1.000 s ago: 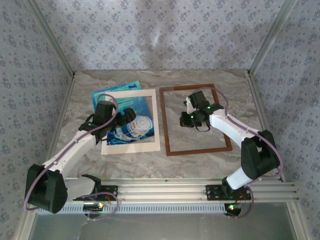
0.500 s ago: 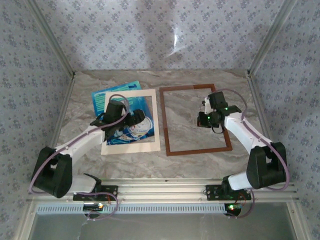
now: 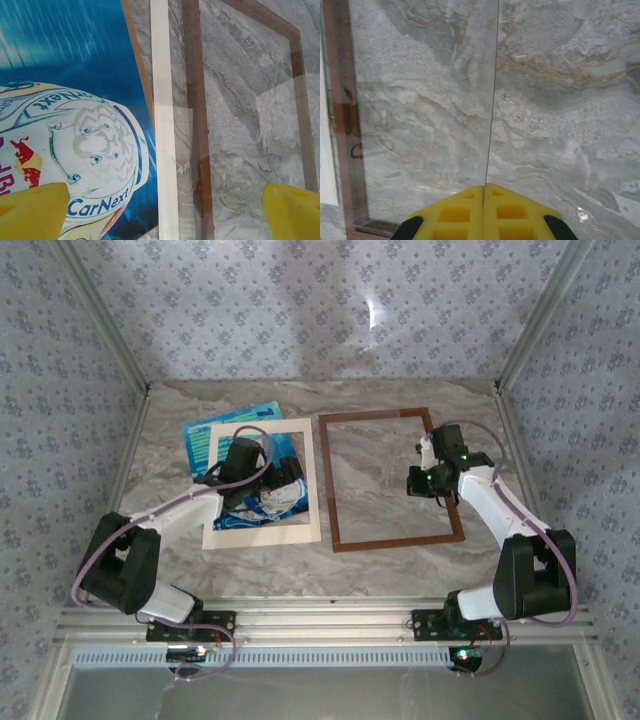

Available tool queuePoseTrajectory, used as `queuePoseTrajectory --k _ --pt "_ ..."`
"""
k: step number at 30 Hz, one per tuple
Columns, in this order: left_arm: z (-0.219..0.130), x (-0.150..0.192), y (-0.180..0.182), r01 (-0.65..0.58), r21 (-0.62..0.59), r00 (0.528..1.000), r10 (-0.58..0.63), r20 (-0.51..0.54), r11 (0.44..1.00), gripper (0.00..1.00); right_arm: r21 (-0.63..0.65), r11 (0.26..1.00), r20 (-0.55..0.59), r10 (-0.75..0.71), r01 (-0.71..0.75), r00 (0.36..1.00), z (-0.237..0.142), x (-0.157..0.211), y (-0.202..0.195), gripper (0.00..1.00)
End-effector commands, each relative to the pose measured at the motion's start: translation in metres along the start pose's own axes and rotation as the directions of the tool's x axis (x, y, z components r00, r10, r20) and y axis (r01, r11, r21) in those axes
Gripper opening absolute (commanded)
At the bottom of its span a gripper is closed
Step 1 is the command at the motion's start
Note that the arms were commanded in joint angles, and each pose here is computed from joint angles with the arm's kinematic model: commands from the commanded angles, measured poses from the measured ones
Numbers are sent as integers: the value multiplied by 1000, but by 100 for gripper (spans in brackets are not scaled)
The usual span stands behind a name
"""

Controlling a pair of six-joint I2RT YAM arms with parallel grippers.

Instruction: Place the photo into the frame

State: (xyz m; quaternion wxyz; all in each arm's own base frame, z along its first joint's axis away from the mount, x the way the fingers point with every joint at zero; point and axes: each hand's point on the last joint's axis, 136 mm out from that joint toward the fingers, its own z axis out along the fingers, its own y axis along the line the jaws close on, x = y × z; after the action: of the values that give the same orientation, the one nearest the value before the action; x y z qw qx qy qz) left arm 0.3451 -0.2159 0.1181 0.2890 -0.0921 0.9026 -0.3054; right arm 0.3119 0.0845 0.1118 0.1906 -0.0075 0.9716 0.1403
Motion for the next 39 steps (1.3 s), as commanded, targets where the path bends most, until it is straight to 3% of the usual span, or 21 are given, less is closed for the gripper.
queuePoseTrajectory --k 1,11,30,39 --pt "1 -11 -12 -32 28 999 31 36 999 99 70 997 -13 -13 14 1000 -11 2 -11 0" --pt "6 -10 -11 -42 27 999 41 29 999 99 220 975 -18 -14 18 1000 -25 1 -33 0" --pt "6 -7 -9 -54 22 998 54 21 998 99 221 975 86 -7 -12 996 -39 -6 -32 0" --pt "6 -5 -8 -52 20 999 52 16 998 99 219 976 85 -8 -11 996 -39 -6 -32 0"
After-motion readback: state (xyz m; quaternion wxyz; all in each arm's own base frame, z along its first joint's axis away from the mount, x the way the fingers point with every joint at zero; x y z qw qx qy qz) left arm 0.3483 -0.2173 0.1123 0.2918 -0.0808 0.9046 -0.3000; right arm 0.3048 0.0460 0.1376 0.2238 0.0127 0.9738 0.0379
